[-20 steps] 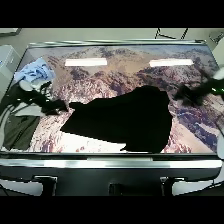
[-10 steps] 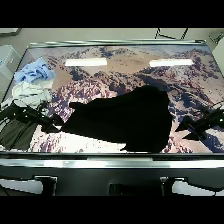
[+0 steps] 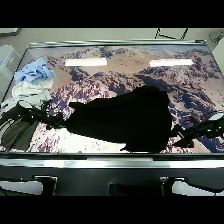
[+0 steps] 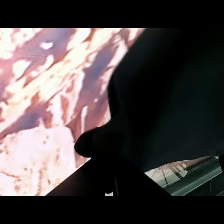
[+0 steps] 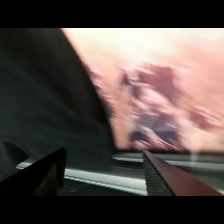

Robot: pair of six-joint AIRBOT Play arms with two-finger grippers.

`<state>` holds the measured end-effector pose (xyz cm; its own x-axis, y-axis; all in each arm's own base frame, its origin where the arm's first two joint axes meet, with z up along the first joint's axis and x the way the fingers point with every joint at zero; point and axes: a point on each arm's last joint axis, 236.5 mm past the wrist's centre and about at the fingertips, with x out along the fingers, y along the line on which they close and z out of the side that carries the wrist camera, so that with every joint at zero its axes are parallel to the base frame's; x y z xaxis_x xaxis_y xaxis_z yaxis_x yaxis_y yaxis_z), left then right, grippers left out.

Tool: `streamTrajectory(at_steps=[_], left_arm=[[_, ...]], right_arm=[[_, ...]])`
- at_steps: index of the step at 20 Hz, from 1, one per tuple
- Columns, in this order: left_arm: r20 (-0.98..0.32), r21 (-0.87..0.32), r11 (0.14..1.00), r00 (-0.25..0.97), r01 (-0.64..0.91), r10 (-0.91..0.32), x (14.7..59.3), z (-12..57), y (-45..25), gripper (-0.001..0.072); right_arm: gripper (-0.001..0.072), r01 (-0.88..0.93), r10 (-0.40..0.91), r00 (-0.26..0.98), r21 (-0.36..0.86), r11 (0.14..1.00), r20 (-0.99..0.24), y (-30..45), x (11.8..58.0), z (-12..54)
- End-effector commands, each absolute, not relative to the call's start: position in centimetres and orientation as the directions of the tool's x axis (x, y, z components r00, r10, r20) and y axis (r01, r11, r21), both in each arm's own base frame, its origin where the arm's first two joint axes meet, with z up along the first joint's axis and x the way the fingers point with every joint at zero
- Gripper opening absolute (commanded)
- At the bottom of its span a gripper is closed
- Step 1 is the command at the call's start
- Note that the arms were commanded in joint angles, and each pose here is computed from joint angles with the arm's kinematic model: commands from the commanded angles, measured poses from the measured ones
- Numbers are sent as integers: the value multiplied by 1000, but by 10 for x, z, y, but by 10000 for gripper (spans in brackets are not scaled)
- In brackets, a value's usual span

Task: Fold the clothes and pants, and hang the long-sleeved shirts on hangers.

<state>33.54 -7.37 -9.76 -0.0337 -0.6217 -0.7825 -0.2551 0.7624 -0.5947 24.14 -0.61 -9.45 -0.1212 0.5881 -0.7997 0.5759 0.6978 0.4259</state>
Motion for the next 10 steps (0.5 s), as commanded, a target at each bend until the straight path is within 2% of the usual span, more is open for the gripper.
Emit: streamTrajectory(at_steps=[1,2,4,6,7,8,9,10], left_arm=[[-790,-602,769,17,-215,-613,342,-78,-75,26],[-792,-603,772,34,-202,-610,343,-71,-75,25],[-796,-604,778,79,-173,-600,349,-53,-74,25],[-796,-600,793,177,-104,-579,366,-16,-70,24],[-786,-587,808,271,-43,-556,382,18,-66,24],[-754,-561,827,394,30,-526,400,67,-61,24],[-697,-522,846,521,103,-493,414,122,-56,24],[-602,-464,867,654,181,-458,422,194,-53,24]], right_arm=[[498,512,565,-108,442,737,-818,28,252,-111],[415,511,551,-116,426,747,-827,37,255,-114],[41,468,554,-131,442,766,-822,55,261,-106],[37,337,547,-80,494,802,-833,55,285,-72],[37,271,513,4,495,826,-858,44,310,-41],[37,198,469,128,486,851,-874,32,340,1],[37,120,406,302,457,881,-862,17,373,59],[37,45,328,506,404,914,-798,1,401,135]])
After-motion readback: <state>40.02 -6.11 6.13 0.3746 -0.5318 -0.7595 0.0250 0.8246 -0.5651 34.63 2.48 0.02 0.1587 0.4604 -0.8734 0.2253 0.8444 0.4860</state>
